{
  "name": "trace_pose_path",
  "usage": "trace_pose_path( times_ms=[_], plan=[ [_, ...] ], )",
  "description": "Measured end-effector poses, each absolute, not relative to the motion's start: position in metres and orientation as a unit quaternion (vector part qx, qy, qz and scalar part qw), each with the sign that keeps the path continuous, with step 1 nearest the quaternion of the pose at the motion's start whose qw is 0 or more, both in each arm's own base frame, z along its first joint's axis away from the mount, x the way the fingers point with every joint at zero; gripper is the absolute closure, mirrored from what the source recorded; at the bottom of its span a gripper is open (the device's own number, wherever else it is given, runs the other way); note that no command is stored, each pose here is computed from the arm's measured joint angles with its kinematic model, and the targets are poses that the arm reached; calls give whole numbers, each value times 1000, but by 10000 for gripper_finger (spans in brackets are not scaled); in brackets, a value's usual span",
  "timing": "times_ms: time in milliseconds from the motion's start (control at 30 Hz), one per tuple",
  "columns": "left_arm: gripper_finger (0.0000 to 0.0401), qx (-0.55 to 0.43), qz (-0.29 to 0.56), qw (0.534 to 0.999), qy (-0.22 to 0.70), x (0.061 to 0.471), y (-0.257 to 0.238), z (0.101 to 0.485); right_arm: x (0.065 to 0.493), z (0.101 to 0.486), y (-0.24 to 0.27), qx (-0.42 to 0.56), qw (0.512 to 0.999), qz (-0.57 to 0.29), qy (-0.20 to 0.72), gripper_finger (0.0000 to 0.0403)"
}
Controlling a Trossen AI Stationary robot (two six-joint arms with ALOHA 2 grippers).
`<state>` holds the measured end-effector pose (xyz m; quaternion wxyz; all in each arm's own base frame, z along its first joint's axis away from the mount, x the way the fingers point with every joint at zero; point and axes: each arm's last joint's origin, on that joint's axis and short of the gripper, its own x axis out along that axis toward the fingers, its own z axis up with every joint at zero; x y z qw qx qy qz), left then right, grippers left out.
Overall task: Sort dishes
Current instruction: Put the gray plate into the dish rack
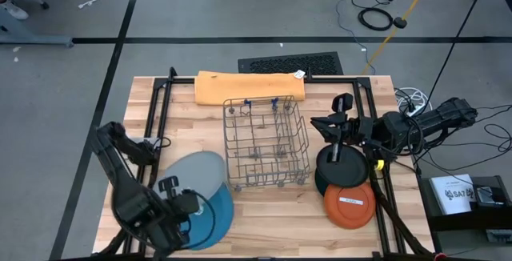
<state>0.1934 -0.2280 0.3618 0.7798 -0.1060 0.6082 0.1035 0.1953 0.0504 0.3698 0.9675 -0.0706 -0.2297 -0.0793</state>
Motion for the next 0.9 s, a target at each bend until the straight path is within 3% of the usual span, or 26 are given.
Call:
trace_pose_path(
  times_ms=[133,367,900],
  plan=[
    [401,-137,94,789,592,183,-215,379,195,370,50,-71,968,-80,-228,378],
    [401,-149,94,848,499,168,-189,408,196,369,50,-71,968,-81,-226,378],
    [401,-118,44,922,367,165,-167,440,196,369,50,-72,969,-81,-224,378]
  ],
)
